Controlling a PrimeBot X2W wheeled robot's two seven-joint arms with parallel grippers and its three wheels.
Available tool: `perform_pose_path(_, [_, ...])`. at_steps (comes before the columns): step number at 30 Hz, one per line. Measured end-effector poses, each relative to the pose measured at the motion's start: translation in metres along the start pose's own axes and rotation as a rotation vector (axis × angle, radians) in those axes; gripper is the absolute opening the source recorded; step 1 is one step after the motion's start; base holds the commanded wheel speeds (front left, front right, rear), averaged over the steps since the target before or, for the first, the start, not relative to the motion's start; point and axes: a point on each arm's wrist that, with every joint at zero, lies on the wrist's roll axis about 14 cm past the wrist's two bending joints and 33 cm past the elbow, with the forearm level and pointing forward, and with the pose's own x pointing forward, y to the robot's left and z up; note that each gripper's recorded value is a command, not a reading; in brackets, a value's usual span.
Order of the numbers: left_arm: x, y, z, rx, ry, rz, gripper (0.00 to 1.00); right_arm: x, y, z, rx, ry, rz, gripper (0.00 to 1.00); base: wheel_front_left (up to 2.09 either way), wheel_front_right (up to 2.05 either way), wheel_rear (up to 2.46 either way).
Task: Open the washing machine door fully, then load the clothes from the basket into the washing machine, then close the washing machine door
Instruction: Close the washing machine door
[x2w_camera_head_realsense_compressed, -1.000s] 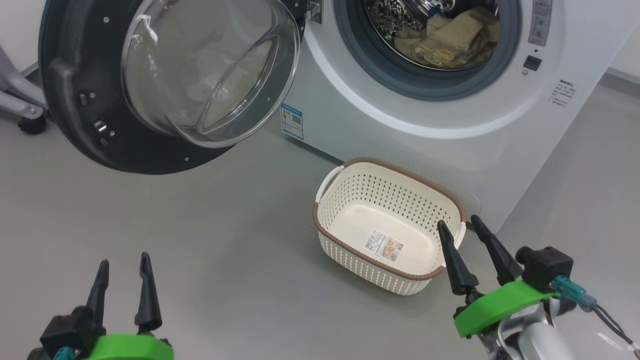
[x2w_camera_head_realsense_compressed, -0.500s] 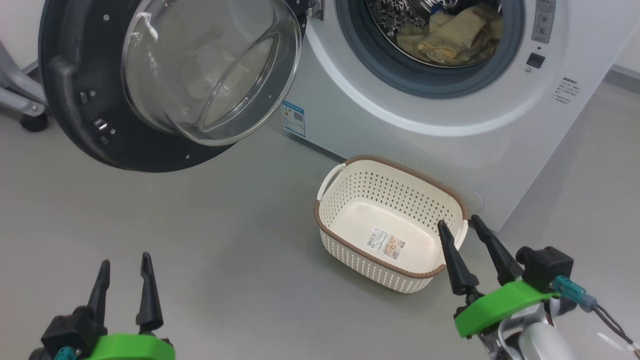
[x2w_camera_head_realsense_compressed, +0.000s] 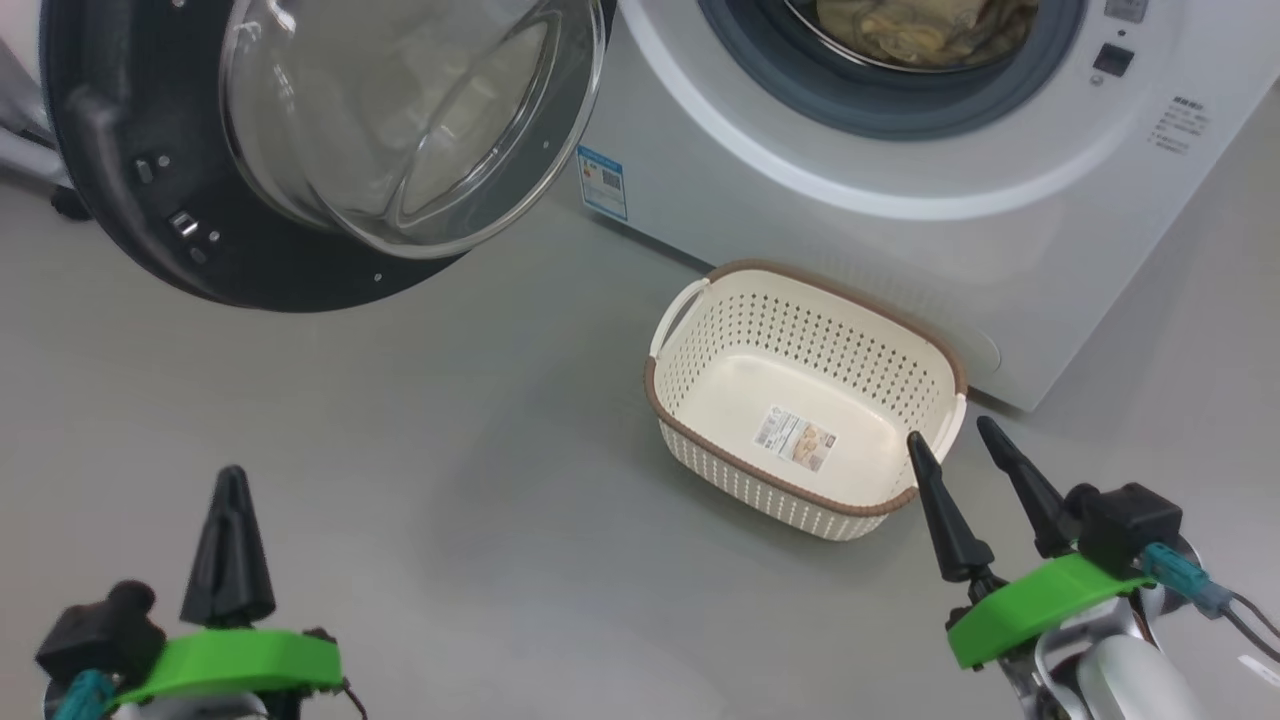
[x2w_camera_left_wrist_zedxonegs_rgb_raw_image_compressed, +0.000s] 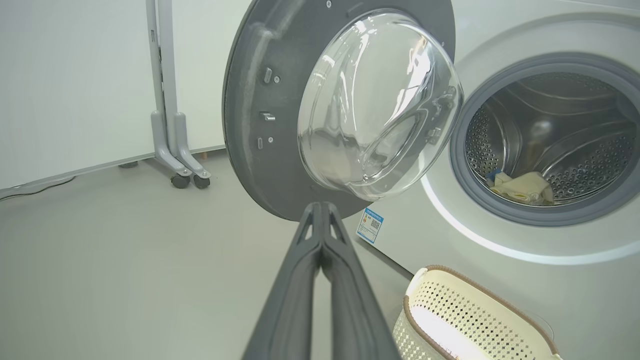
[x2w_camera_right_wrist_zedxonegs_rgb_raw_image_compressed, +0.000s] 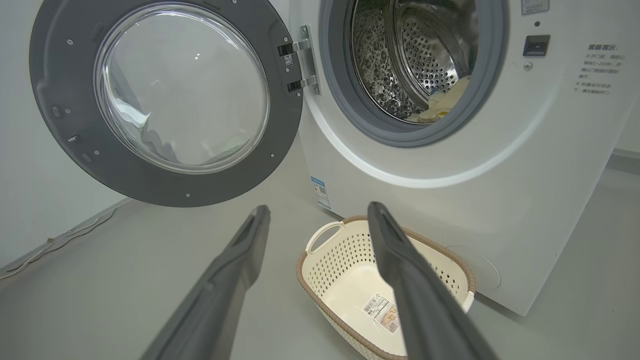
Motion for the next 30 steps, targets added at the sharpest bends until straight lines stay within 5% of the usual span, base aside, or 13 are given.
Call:
perform_pose_path(13, [0.079,0.043,0.1,0.052,-0.289,0.123,0.0,-0.001,-0.061,-0.049,-0.022,0.117,-0.025,1.0,0.0,0.0,0.0])
perform_pose_path(21, [0.144,0.102,0.155,-0.22,-0.439,0.241,0.0,-0.006,-0.101,-0.059,-0.032,0.13,-0.088,1.0,0.0,0.0,0.0])
perform_pose_path(30, [0.19,0.155,0.124,-0.459,-0.313,0.411,0.0,-0.026,-0.129,-0.061,-0.046,0.143,-0.164,1.0,0.0,0.0,0.0])
